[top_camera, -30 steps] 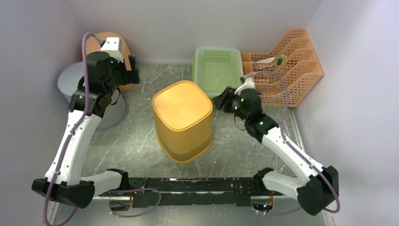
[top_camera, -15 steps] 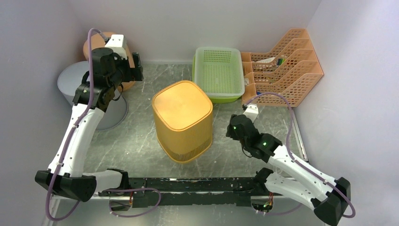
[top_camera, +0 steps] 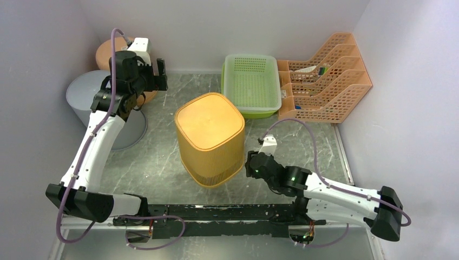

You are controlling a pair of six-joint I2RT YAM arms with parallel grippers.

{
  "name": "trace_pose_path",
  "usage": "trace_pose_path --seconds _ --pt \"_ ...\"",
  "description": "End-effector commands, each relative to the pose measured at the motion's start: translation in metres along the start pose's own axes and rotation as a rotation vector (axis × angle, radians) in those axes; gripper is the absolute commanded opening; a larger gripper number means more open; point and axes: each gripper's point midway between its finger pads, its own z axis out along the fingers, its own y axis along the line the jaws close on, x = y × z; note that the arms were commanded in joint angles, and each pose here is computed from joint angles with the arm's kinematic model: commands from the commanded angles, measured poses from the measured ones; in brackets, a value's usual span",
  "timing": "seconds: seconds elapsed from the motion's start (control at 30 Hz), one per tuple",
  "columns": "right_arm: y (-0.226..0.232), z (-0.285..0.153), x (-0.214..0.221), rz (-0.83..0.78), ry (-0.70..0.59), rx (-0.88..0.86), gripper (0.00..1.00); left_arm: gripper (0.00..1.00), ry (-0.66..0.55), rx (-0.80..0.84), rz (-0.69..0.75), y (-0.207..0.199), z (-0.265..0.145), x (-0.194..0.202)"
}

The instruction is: Turn the large container upside down

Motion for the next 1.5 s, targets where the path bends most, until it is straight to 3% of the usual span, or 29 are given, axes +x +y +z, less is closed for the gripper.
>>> trace_pose_path --seconds 0.0,0.47,0.73,1.03,1.23,1.47 --pt "0.029 0.015 -0.008 0.011 -0.066 -0.091 0.51 1.00 -0.096 0.033 0.012 -0.006 -0.010 -0.032" --pt "0.132 0.079 -0.036 -0.082 -0.095 -0.228 0.52 1.00 -0.188 0.164 0.065 -0.026 -0.048 -0.094" --pt "0.172 0.147 -0.084 -0.023 -0.168 -0.159 0.54 0.99 -0.187 0.191 0.060 -0.029 -0.058 -0.080" --pt "0.166 0.218 -0.142 0.048 -0.265 -0.071 0.54 1.00 -0.158 0.164 0.073 -0.023 -0.053 -0.059" --pt "0.157 0.205 -0.160 -0.003 -0.309 -0.020 0.54 1.00 -0.151 0.163 0.069 -0.023 -0.049 -0.055" --pt "0.167 0.142 -0.129 -0.088 -0.264 -0.086 0.54 0.99 -0.164 0.147 0.039 -0.023 -0.043 -0.063"
